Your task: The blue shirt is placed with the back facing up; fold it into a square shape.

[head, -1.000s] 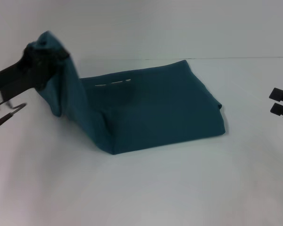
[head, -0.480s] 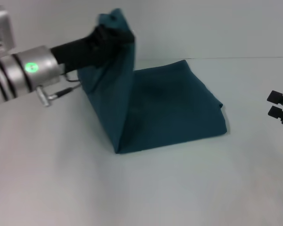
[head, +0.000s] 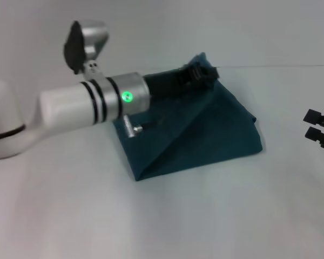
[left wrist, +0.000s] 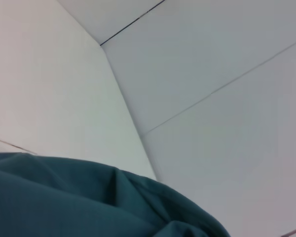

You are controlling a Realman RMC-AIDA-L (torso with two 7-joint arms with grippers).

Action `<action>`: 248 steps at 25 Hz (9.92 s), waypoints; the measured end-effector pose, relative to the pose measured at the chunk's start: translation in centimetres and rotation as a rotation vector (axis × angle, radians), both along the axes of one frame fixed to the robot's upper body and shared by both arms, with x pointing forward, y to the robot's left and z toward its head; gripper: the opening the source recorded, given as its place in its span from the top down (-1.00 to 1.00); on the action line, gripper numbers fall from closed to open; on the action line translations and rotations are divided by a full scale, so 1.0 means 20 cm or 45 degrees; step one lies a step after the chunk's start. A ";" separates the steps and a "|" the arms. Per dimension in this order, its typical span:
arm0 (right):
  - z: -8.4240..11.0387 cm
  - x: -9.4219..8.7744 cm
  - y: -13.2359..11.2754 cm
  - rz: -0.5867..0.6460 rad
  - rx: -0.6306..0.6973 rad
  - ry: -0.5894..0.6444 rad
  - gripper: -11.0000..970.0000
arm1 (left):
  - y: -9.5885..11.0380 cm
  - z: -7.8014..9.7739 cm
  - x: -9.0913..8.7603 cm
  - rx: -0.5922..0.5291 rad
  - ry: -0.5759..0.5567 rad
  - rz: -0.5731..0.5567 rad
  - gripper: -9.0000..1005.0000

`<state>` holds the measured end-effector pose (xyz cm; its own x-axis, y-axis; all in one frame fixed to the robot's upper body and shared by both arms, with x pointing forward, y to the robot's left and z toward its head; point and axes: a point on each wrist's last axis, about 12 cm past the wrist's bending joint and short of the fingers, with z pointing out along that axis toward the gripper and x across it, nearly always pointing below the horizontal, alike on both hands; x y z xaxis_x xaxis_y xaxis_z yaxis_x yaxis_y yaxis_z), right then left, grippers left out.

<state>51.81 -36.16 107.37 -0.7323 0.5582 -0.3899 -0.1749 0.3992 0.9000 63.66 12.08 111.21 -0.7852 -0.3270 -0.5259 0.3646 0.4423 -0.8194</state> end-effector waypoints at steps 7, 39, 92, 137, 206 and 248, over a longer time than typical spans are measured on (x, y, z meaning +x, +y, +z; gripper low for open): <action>0.00 0.00 0.00 0.007 -0.004 0.006 -0.60 | -0.10 -0.06 -0.06 0.049 -0.059 -0.089 0.84; 0.00 0.04 -0.01 0.088 -0.168 0.029 -0.60 | 0.36 -0.16 -0.19 -0.142 0.297 0.135 -0.41; 0.32 0.72 1.29 0.929 -1.659 -0.646 -0.59 | 0.98 -0.13 -0.57 -0.106 0.019 0.236 -0.36; 0.33 0.77 1.23 0.737 -1.862 -0.712 0.94 | 0.95 -0.13 -0.50 -0.134 0.002 0.277 -0.32; 0.39 0.90 0.71 0.192 -1.625 -0.318 0.13 | 0.95 -0.09 -0.47 -0.191 -0.045 0.300 -0.26; 0.11 -0.02 -0.06 0.292 -0.256 0.055 -0.82 | 0.67 -0.03 -0.23 0.085 0.428 0.071 -0.23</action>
<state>51.43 -37.38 109.49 -0.8488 0.2910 -0.4414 -0.2442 0.5247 0.8155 59.15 25.41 110.62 -0.8999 -0.3479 -0.2630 0.0532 0.5110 -0.8579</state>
